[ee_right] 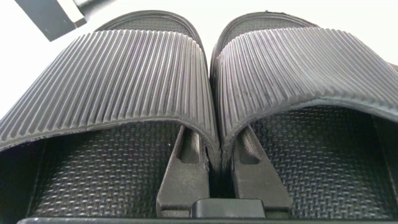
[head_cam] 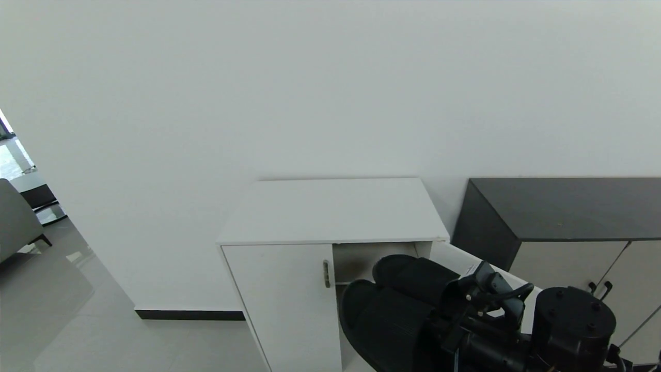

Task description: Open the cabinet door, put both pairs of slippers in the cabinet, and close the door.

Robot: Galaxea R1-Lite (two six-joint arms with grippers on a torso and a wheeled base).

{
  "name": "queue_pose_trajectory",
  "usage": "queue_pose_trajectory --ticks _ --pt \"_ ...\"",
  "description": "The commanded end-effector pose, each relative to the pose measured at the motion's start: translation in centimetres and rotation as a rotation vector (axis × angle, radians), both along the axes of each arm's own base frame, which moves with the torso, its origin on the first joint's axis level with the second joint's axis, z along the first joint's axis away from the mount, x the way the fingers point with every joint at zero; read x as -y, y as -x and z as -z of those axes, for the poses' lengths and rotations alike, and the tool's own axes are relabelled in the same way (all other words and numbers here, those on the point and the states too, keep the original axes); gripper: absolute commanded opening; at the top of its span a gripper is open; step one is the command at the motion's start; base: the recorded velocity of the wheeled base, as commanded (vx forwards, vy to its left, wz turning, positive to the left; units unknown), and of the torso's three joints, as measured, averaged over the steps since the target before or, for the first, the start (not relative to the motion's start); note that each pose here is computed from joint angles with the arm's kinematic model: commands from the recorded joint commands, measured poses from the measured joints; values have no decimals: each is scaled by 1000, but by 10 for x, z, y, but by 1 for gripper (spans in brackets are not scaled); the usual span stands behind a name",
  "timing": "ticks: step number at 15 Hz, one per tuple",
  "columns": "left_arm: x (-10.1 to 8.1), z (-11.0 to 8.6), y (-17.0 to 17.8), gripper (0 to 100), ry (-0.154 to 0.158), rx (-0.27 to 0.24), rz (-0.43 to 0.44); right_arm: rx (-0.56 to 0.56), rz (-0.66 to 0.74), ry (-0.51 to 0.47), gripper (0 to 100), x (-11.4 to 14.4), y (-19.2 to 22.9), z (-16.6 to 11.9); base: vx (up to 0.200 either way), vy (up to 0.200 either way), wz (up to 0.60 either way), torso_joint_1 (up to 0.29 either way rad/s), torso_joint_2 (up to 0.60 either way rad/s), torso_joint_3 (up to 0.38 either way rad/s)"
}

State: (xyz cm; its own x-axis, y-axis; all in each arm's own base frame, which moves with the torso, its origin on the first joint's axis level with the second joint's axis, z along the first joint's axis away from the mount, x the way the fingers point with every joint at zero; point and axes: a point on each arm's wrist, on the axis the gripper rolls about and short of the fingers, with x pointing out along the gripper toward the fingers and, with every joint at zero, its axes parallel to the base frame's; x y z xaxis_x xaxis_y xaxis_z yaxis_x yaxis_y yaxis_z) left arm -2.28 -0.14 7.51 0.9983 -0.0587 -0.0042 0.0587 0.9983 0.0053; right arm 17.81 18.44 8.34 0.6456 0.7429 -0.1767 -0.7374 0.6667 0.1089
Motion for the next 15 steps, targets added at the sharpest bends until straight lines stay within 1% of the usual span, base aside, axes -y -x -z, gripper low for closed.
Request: queue_pose_trajectory --ticks 1,3,6,8,13,15 --pt "0 0 0 0 -1 -2 0 -11 -2 23 0 -1 0 7 0 0 0 0 0 0" --pt "0 0 0 0 1 -2 0 0 -5 12 0 -1 -1 8 0 0 0 0 0 0" --pt "0 0 0 0 1 -2 0 -10 -5 24 0 -1 -1 14 0 0 0 0 0 0" --pt "0 0 0 0 2 0 0 -22 -32 29 0 0 1 17 0 0 -600 -29 56 27" --pt "0 0 0 0 2 -2 0 -33 -37 38 0 0 1 20 0 0 -600 -154 329 172" --pt "0 0 0 0 2 0 0 -33 -36 42 0 1 2 20 0 0 0 -171 347 185"
